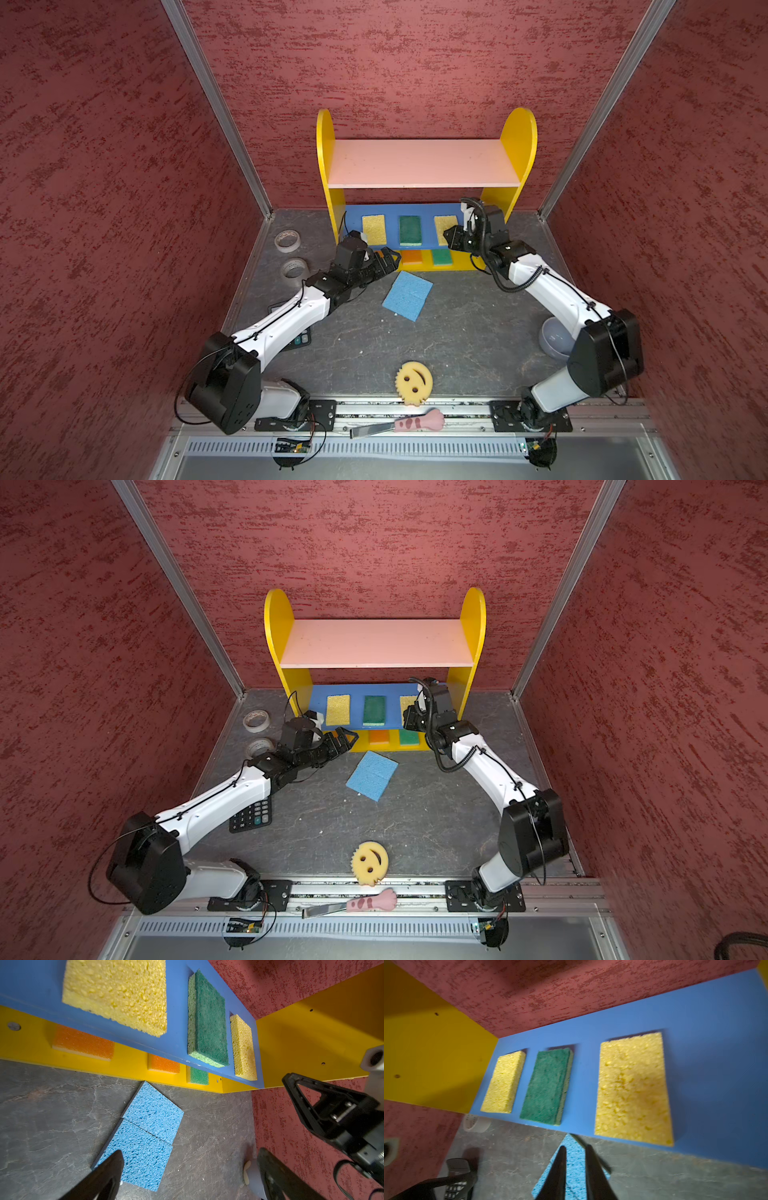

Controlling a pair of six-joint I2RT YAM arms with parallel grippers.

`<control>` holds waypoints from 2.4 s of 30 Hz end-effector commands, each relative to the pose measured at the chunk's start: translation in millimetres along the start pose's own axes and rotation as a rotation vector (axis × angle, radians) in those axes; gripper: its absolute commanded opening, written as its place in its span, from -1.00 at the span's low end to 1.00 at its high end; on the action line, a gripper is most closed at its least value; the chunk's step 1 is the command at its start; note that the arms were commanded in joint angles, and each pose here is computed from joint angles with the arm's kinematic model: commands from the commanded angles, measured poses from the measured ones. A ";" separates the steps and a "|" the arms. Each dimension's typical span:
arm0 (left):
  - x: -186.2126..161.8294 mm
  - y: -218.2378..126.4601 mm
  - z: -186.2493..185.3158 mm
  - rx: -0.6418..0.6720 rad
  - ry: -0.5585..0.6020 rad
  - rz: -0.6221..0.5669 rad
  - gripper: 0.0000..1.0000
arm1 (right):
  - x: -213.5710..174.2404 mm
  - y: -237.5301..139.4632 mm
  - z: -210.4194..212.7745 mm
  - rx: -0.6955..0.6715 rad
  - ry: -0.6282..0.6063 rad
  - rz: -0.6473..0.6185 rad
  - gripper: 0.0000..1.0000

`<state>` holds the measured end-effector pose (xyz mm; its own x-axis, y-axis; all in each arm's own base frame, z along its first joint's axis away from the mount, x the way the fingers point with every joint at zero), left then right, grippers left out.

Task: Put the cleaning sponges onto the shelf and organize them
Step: 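Move the right gripper down to the blue sponge on the table, then separate the top blue sponge piece with the right gripper, sliding it toward the robot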

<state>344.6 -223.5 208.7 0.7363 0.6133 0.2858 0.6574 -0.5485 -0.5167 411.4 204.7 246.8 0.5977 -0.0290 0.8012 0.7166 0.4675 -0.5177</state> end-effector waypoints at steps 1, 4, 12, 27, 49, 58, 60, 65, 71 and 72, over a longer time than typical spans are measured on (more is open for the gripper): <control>0.0 -12.1 2.7 0.005 0.037 -0.002 0.98 | -26.5 -1.8 22.6 -0.007 0.032 0.014 -0.26; -3.3 -17.5 17.0 0.026 0.031 0.001 0.85 | -60.3 -8.2 39.1 -0.029 0.072 0.007 -0.02; -1.3 -23.6 52.5 0.082 -0.009 -0.012 0.59 | -157.1 4.0 29.5 -0.042 0.273 0.118 0.27; -7.8 6.1 79.1 0.077 -0.050 0.064 0.01 | -198.3 54.9 35.5 0.025 0.431 0.196 0.28; -43.1 49.7 119.5 0.178 -0.185 0.189 0.03 | -236.3 49.9 52.4 -0.079 0.112 0.355 0.32; -29.6 46.9 124.6 0.229 -0.171 0.121 0.05 | -257.3 40.5 114.1 0.183 -0.041 0.392 0.30; -25.3 44.8 123.7 0.236 -0.165 0.101 0.05 | -248.7 34.5 113.9 0.190 -0.055 0.353 0.31; -18.1 31.2 122.5 0.244 -0.160 0.047 0.11 | -213.3 34.5 89.1 0.063 -0.149 0.284 0.33; -24.2 26.3 125.5 0.252 -0.161 0.071 0.14 | -187.6 54.1 70.0 0.052 -0.175 0.260 0.22; -25.5 26.1 125.1 0.249 -0.160 0.076 0.14 | -188.4 58.7 66.9 0.050 -0.169 0.270 0.17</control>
<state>329.5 -187.1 92.4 0.7309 0.6723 0.1177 0.5412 -0.4658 -0.7001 304.0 301.0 91.9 0.7042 0.2051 0.6798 0.5172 0.5077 -0.6890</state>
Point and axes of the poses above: each gripper's point midway between its finger pads, its own y axis out along the fingers, its own z axis along the line the jaws close on, x = y × z, the point moved 1 cm from there along -y, back along the fingers, and after that the axes turned 13 degrees about -y, right-handed, at the moved point
